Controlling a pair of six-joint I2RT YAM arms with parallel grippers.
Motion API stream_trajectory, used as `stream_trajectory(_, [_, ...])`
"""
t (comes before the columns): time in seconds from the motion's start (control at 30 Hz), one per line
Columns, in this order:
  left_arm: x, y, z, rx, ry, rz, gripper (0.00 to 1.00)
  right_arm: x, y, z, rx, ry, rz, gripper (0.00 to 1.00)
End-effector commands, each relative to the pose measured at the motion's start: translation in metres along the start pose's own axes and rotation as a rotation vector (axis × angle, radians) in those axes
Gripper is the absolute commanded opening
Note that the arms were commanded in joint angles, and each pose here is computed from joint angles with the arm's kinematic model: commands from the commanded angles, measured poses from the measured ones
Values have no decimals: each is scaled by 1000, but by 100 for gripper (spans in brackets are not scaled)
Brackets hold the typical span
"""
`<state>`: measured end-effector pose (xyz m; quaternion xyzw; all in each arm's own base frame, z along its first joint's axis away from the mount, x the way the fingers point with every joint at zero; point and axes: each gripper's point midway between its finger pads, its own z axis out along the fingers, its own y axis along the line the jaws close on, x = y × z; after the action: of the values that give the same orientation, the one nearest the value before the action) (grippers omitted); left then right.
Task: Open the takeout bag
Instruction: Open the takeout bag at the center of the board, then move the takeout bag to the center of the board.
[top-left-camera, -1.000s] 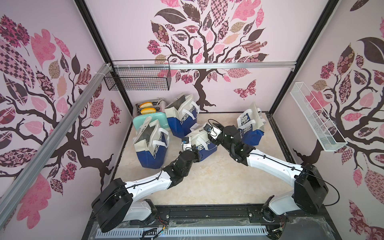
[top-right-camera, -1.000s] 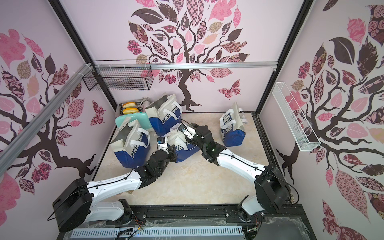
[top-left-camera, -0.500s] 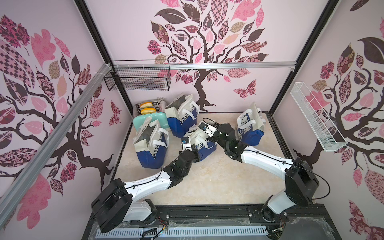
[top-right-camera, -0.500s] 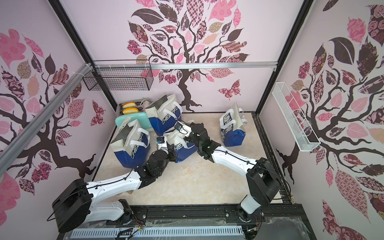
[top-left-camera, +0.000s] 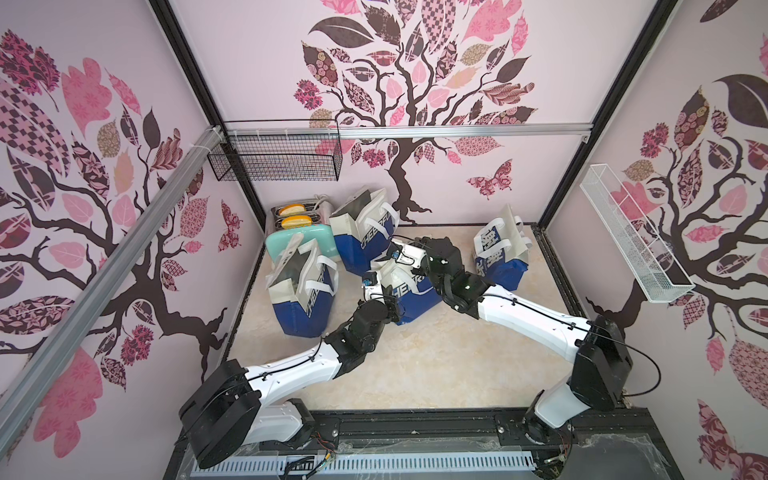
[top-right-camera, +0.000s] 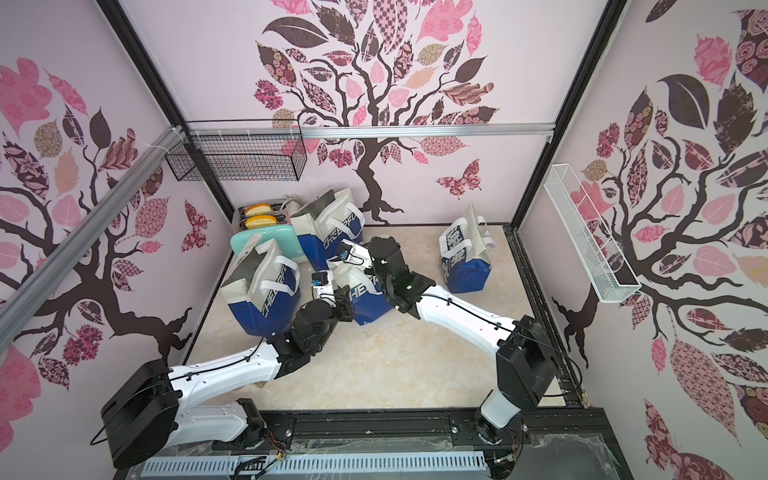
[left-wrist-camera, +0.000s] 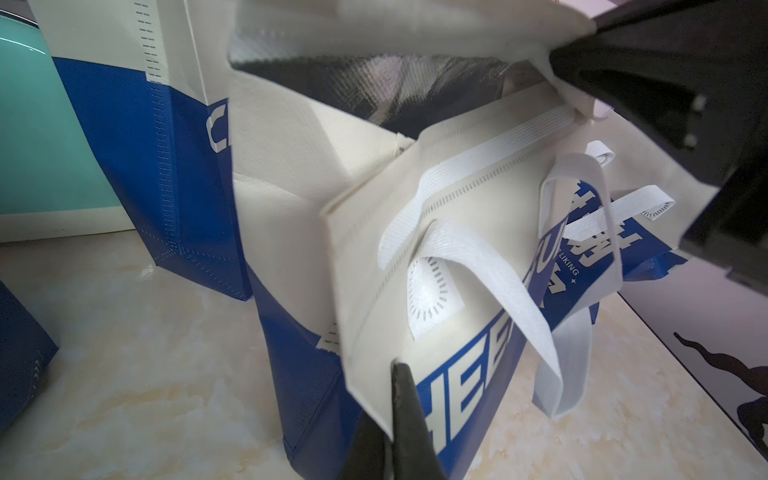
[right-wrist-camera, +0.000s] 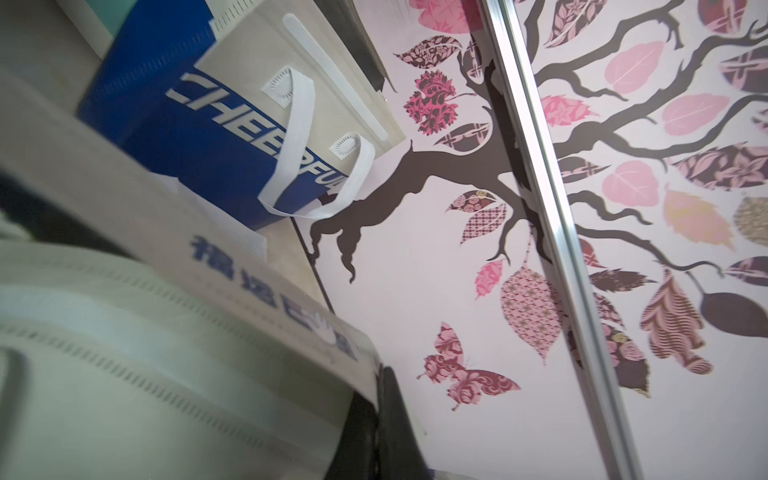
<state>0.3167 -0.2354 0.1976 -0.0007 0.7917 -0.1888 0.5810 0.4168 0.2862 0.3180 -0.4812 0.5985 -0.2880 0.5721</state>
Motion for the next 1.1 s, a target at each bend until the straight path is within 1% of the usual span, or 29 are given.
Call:
stream_trajectory(0.0, [36, 18, -2, -58, 109, 96, 0, 5, -54, 3, 189, 107, -60, 0])
stream_trajectory(0.17, [39, 20, -4, -66, 116, 114, 0, -3, -58, 15, 223, 116, -134, 0])
stream_trajectory(0.27, [38, 19, -4, -64, 112, 108, 0, -6, -62, 17, 212, 129, -112, 0])
stream_trajectory(0.3, [36, 17, -4, -63, 108, 102, 0, -5, -63, 17, 199, 143, -90, 8])
stream_trajectory(0.33, [33, 16, -4, -61, 103, 97, 0, -3, -65, 15, 189, 154, -65, 26])
stream_trajectory(0.37, [30, 14, -3, -57, 96, 88, 0, -1, -65, 13, 169, 162, -19, 40])
stream_trajectory(0.4, [28, 12, -1, -57, 92, 80, 0, 1, -66, 8, 144, 171, 28, 49])
stream_trajectory(0.43, [24, 9, 1, -54, 82, 70, 0, 4, -67, 4, 129, 182, 82, 55])
stream_trajectory(0.5, [18, 1, 6, -46, 66, 48, 0, 14, -73, -12, 112, 215, 227, 64])
stream_trajectory(0.57, [14, -6, 15, -35, 47, 30, 0, 28, -78, -29, 111, 239, 346, 67])
stream_trajectory(0.67, [14, -19, 32, -28, 50, 21, 0, 50, -82, -62, 112, 249, 519, 70])
stream_trajectory(0.77, [13, -25, 53, -66, 28, 2, 0, 76, -81, -99, 89, 254, 694, 71])
stream_trajectory(0.8, [14, -26, 61, -81, 16, -3, 0, 85, -82, -111, 91, 252, 762, 71])
stream_trajectory(0.9, [12, -28, 88, -104, -12, -28, 0, 115, -84, -146, 117, 263, 910, 72])
stream_trajectory(0.97, [14, -27, 107, -125, -15, -50, 0, 132, -80, -164, 114, 280, 969, 73])
stream_trajectory(1.07, [12, -25, 136, -150, -18, -64, 0, 151, -70, -184, 96, 331, 981, 73])
